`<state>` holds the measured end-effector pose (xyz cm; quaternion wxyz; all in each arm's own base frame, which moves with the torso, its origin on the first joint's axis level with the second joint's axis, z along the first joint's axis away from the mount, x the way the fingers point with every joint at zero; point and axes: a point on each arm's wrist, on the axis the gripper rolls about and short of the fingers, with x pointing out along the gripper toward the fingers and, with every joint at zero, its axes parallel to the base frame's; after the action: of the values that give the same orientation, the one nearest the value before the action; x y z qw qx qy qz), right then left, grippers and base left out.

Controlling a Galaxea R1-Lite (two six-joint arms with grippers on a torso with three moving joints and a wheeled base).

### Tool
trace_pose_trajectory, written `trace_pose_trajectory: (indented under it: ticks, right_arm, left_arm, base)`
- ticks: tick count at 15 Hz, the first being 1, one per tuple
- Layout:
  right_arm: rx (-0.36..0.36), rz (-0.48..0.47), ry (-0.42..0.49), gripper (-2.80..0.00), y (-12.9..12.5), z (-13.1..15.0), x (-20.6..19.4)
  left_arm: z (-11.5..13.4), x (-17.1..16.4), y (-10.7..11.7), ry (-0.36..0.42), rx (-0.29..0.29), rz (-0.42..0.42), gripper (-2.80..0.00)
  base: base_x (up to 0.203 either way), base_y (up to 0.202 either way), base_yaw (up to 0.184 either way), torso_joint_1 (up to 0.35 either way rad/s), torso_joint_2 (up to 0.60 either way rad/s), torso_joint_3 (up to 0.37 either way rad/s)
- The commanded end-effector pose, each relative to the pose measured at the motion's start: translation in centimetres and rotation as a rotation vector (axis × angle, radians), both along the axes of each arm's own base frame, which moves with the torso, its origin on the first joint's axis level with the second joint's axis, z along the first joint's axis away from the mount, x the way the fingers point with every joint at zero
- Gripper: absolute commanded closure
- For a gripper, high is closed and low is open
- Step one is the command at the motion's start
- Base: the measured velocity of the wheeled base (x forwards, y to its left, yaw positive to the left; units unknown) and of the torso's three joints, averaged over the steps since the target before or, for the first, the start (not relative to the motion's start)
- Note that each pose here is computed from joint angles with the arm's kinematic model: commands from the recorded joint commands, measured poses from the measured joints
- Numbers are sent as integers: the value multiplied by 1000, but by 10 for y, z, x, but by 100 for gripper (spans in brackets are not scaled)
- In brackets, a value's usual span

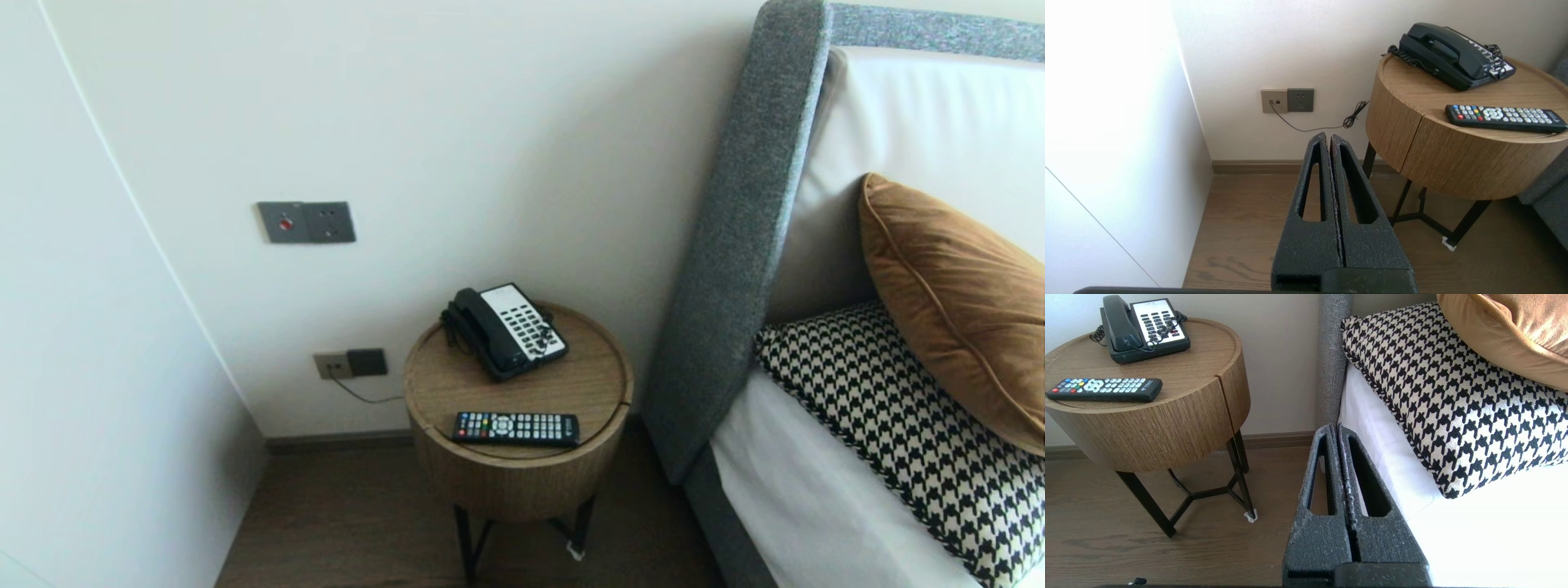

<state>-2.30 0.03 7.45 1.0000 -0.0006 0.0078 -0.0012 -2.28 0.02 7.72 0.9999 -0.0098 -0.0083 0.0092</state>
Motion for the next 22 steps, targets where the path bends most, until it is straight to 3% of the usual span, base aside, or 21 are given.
trace_pose_trajectory:
  ticks: [1, 22]
  right_arm:
    - [0, 1, -8, 0, 0, 0, -1]
    - [1, 1, -8, 0, 0, 0, -1]
  left_arm:
    - [0, 0, 0, -2, 0, 0, 0]
    - [0, 0, 0, -2, 0, 0, 0]
  base:
    - [0, 0, 0, 0, 0, 0]
    - [0, 0, 0, 0, 0, 0]
